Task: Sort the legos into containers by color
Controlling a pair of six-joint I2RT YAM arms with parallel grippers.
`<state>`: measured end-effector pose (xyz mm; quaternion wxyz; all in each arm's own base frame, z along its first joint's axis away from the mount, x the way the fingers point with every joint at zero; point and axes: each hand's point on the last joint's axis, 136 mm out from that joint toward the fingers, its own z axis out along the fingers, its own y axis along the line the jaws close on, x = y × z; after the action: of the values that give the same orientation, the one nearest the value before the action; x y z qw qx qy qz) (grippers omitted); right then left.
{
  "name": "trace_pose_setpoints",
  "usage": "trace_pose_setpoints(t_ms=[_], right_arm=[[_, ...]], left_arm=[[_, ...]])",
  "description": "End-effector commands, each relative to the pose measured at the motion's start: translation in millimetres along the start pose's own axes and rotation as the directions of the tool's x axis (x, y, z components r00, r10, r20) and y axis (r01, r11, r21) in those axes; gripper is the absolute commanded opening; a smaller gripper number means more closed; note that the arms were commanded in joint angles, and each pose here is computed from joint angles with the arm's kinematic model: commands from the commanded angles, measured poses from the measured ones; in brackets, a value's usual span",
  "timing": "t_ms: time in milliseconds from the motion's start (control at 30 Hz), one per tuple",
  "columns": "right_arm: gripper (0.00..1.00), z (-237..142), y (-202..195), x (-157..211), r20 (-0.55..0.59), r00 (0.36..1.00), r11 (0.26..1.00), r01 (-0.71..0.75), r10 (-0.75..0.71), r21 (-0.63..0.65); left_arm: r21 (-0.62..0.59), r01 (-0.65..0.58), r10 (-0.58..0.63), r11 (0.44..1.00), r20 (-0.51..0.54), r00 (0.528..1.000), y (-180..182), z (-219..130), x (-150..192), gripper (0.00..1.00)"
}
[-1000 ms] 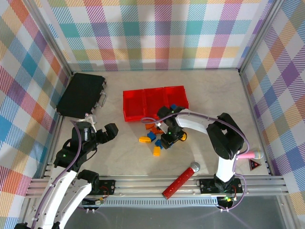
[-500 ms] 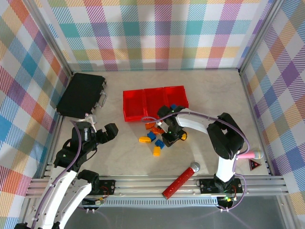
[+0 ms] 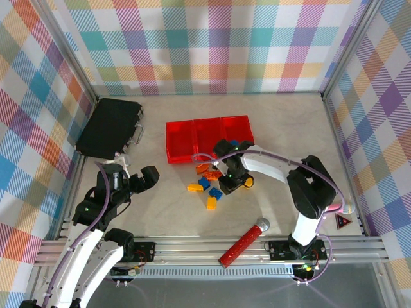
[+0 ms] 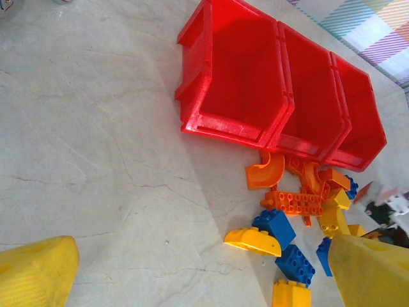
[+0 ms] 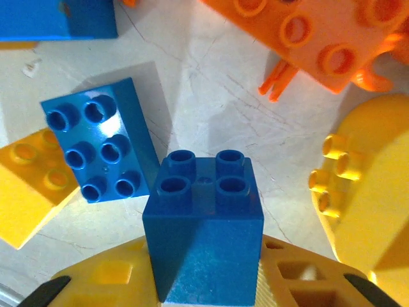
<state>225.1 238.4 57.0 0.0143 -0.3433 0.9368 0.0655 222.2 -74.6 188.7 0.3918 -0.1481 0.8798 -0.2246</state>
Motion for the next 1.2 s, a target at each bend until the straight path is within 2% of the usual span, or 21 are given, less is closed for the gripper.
trace_pose_setpoints(t_ms=[0, 233, 467, 633, 800, 1167], right_arm=[[0.16, -35, -1, -12, 0.097, 0.995, 0.999, -0.026, 0.023, 0.025], [0.16, -105, -34, -62, 0.310, 0.942, 0.988, -0.148, 0.126, 0.049], [0.16, -137, -104, -109, 0.385, 0.883, 0.946, -0.317, 0.268, 0.071], [0.17, -134, -133, -139, 0.396, 0.865, 0.932, -0.358, 0.307, 0.058], [0.19, -116, -148, -157, 0.362, 0.881, 0.931, -0.355, 0.304, 0.084], [0.21, -81, -168, -162, 0.293, 0.904, 0.929, -0.354, 0.311, 0.107]], left_arm=[[-0.005, -0.006, 0.006, 1.000, -0.011, 1.000, 0, -3, 3, 1.00], [-0.006, 0.005, -0.005, 1.000, -0.023, 1.000, 0, 2, 4, 1.00], [-0.010, 0.004, -0.005, 1.000, -0.034, 0.999, 0, 4, 5, 1.00], [-0.017, 0.013, -0.013, 1.000, -0.041, 0.999, 3, 5, 8, 1.00], [-0.015, 0.025, -0.026, 1.000, -0.051, 0.998, 5, 5, 13, 1.00], [-0.028, 0.046, -0.047, 0.999, -0.047, 0.998, 9, 5, 15, 1.00]])
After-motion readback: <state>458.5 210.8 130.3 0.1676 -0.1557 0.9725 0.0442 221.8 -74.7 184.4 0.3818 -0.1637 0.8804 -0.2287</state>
